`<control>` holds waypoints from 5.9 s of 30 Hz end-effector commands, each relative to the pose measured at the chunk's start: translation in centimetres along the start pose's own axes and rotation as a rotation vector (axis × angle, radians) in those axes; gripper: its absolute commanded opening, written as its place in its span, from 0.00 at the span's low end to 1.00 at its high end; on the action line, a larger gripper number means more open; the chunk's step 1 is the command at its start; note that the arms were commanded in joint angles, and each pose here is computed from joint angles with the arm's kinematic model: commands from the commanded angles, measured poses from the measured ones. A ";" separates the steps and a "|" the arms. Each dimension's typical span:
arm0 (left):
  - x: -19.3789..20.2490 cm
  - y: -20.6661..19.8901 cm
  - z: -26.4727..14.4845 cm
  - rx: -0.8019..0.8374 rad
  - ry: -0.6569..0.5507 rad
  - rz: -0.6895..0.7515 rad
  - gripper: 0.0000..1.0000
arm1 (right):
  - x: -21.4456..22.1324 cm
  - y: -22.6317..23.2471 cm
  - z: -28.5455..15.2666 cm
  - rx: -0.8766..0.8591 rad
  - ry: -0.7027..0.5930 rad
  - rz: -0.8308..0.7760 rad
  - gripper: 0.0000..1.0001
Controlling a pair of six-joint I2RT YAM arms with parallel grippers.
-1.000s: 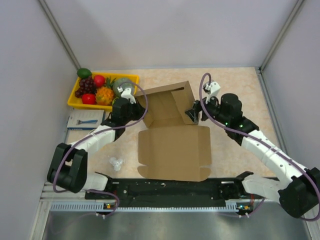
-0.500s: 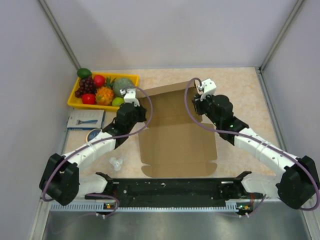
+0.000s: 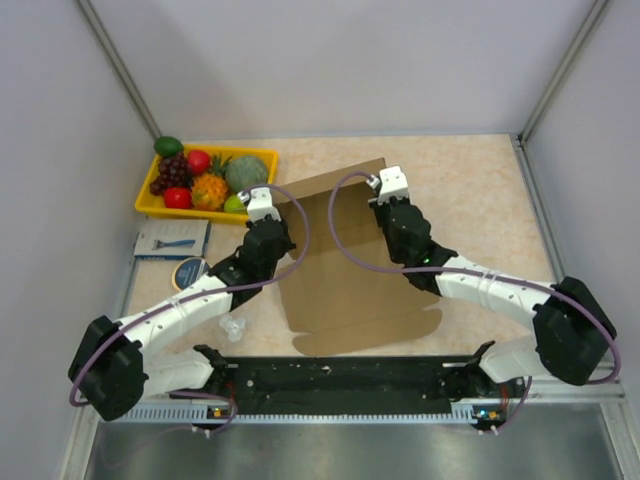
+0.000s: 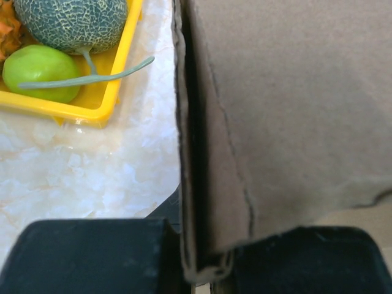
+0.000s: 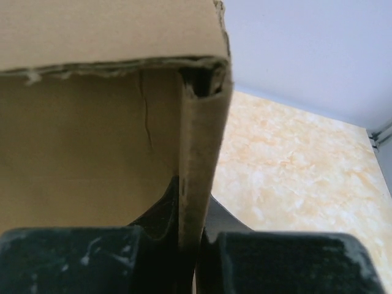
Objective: Fold the paper box
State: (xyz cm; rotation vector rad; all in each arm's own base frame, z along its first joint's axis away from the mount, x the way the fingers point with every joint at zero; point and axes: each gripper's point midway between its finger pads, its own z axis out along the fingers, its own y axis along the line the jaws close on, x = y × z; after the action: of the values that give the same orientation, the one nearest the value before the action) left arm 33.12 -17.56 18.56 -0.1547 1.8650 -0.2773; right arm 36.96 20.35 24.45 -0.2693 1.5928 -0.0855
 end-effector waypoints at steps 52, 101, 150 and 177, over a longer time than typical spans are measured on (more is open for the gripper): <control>-1.0 -5.3 -5.7 0.531 0.022 0.067 0.80 | 0.6 -1.1 1.4 -0.427 -0.034 0.197 0.00; -0.7 1.1 -1.6 0.139 0.011 0.015 0.20 | 1.8 0.0 0.6 -0.180 0.014 0.352 0.00; 3.5 2.0 5.9 -0.158 0.104 0.189 0.00 | 6.7 0.6 -0.5 0.061 0.284 0.382 0.00; 10.5 -2.0 0.9 0.134 0.946 0.487 0.00 | 14.4 2.2 -8.0 -0.071 1.079 0.386 0.00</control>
State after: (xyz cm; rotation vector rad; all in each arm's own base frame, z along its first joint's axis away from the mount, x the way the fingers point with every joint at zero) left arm 31.56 -20.87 9.49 0.4784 2.6812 -0.0954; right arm 28.19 16.03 10.14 0.1476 2.6438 0.0737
